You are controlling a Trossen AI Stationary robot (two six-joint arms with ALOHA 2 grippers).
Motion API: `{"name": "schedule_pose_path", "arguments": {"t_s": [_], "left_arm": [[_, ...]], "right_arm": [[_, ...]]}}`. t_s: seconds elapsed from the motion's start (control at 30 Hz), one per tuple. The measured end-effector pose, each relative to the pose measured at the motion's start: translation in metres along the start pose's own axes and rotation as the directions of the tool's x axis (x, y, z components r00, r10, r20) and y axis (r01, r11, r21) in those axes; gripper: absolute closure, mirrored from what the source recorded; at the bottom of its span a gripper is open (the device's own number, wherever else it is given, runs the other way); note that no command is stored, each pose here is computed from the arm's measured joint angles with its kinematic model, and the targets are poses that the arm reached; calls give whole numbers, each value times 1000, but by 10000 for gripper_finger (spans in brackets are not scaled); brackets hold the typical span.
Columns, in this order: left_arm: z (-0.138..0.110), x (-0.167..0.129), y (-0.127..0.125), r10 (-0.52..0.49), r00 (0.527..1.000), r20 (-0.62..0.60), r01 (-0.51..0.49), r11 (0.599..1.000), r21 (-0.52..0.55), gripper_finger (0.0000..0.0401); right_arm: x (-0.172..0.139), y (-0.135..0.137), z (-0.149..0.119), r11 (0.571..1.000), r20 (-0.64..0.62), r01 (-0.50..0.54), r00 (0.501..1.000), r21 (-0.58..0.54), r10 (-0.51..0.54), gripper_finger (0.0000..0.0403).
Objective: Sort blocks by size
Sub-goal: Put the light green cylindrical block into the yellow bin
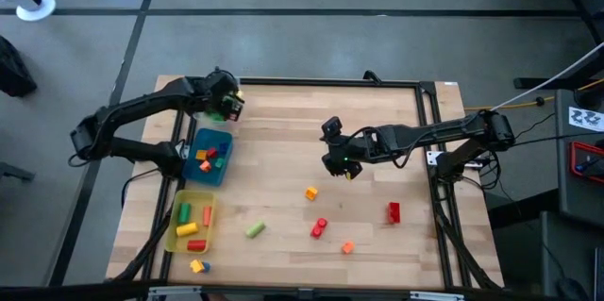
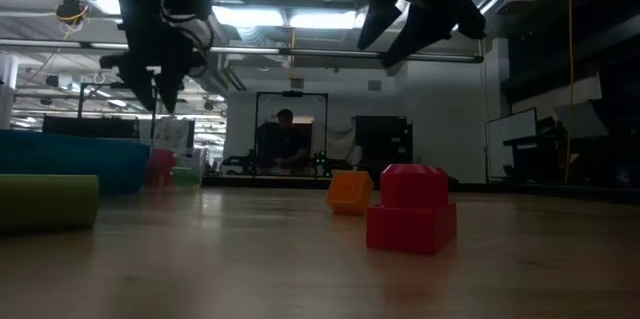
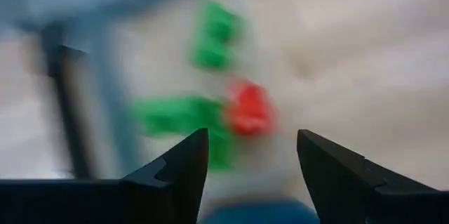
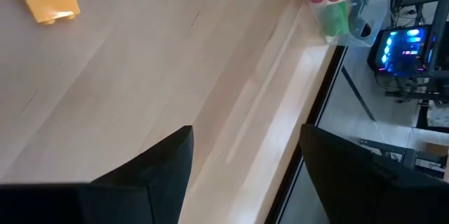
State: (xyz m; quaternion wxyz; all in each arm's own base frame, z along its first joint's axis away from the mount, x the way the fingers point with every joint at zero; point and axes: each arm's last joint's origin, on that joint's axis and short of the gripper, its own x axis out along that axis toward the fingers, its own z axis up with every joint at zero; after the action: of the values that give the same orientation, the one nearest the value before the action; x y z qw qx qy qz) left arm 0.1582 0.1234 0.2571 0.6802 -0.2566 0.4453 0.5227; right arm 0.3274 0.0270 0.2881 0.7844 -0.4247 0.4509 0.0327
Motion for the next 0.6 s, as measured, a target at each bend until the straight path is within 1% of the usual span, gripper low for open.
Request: {"name": "schedule_pose_path", "arguments": {"t_s": [0.03,0.1,0.17,0.23,0.3,0.4,0.47,0.6], "left_arm": [[-2,-1,-3,-70,997,-39,70,998,1,202],[-6,-3,-10,-207,971,-118,207,978,-8,205],[-12,-7,-20,-332,923,-197,333,942,-26,207],[-20,-13,-30,-420,868,-265,425,904,-42,207],[-30,-20,-42,-460,832,-311,471,881,-44,206],[-47,-32,-59,-487,803,-344,517,856,-7,206],[-58,-42,-72,-526,776,-349,570,821,30,205],[-83,-63,-96,-605,719,-343,671,733,113,205]], "right_arm": [[0,0,0,1000,-4,-4,1000,0,4,141],[0,1,-1,1000,-10,-9,1000,-2,9,141],[0,1,-1,1000,-13,-12,1000,-4,11,141],[0,1,-1,1000,-13,-12,1000,15,12,141],[0,1,-2,999,-14,-15,1000,36,16,141],[0,3,-3,999,-19,-31,999,41,32,141],[0,3,-3,999,-17,-37,999,40,38,141],[0,3,-2,998,-8,-45,999,41,46,141]]}}
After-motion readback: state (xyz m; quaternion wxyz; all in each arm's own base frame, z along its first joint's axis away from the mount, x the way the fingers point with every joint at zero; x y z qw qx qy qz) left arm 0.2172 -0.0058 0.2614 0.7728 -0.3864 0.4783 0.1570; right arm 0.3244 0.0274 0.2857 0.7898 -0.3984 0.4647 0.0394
